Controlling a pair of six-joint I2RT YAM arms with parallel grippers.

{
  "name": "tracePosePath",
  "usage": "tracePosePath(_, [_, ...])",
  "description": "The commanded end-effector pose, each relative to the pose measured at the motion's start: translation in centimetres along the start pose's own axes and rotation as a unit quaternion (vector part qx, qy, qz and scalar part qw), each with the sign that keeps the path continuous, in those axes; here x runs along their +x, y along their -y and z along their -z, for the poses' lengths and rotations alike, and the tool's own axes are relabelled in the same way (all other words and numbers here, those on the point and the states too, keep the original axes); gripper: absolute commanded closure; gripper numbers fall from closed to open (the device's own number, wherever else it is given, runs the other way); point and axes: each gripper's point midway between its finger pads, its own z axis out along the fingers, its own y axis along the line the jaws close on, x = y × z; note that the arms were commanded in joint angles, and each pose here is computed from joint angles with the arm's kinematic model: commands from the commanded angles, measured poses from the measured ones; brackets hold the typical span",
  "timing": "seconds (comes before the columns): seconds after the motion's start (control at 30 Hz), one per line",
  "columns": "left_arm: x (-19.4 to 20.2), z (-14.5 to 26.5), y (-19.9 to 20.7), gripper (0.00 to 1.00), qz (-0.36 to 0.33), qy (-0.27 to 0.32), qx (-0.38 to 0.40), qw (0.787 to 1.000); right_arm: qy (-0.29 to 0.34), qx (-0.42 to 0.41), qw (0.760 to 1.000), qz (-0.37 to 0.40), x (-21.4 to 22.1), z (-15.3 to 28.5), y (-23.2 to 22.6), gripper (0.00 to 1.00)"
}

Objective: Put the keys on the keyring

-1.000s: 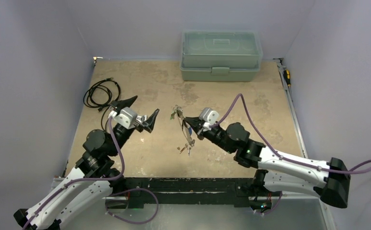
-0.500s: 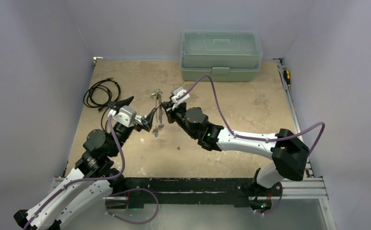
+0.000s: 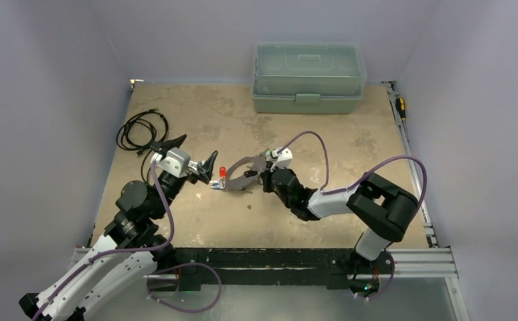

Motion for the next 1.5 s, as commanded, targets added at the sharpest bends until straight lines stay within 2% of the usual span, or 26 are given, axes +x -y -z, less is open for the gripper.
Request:
tracePosePath(0.0, [-0.7,0.0,-0.4,0.1,0.004,0.012,-0.007,1.0,0.026,-0.019,0.998,-0.062,-0.7,1.1,-0.8,1.0])
tracePosePath(0.1, [-0.6,-0.1,-0.3,0.1,0.004,0.011,-0.005,1.0,0.015,-0.002,0.998,-0.063,0.5,1.6,0.4,1.0])
tracePosePath(0.17, [-0.6,-0.1,-0.2,0.1,0.004,0.01,-0.004,1.0,0.001,0.014,0.998,-0.061,1.4,1.8,1.3,0.94])
tracePosePath(0.3, [-0.5,-0.1,-0.3,0.1,0.003,0.009,-0.005,1.0,-0.033,0.053,0.997,-0.056,3.1,2.4,3.1,0.64])
tracePosePath(0.4, [-0.5,-0.1,-0.3,0.1,0.003,0.009,-0.006,1.0,-0.044,0.065,0.996,-0.044,3.3,3.2,3.9,0.53])
tracePosePath(0.57, [-0.5,-0.1,-0.2,0.1,0.004,0.01,-0.004,1.0,-0.071,-0.001,0.997,0.041,2.2,4.0,1.8,0.46])
tracePosePath(0.67, [-0.5,-0.1,-0.2,0.1,0.005,0.01,-0.003,1.0,-0.103,-0.058,0.988,0.103,1.8,4.0,-0.4,0.39])
tracePosePath(0.83, [-0.5,-0.1,-0.2,0.1,0.005,0.01,-0.002,1.0,-0.132,-0.084,0.972,0.174,1.2,2.6,-2.1,0.3])
tracePosePath(1.0, [-0.5,-0.1,-0.1,0.1,0.005,0.009,-0.002,1.0,-0.155,-0.086,0.959,0.221,1.2,0.2,-3.0,0.26])
tracePosePath(1.23, [-0.4,-0.1,-0.1,0.1,0.004,0.008,-0.001,1.0,-0.206,-0.077,0.944,0.246,3.3,-2.7,-1.0,0.26])
tracePosePath(1.47, [-0.4,-0.2,0.0,0.1,0.004,0.007,0.0,1.0,-0.241,-0.093,0.932,0.253,5.5,-3.2,-0.2,0.31])
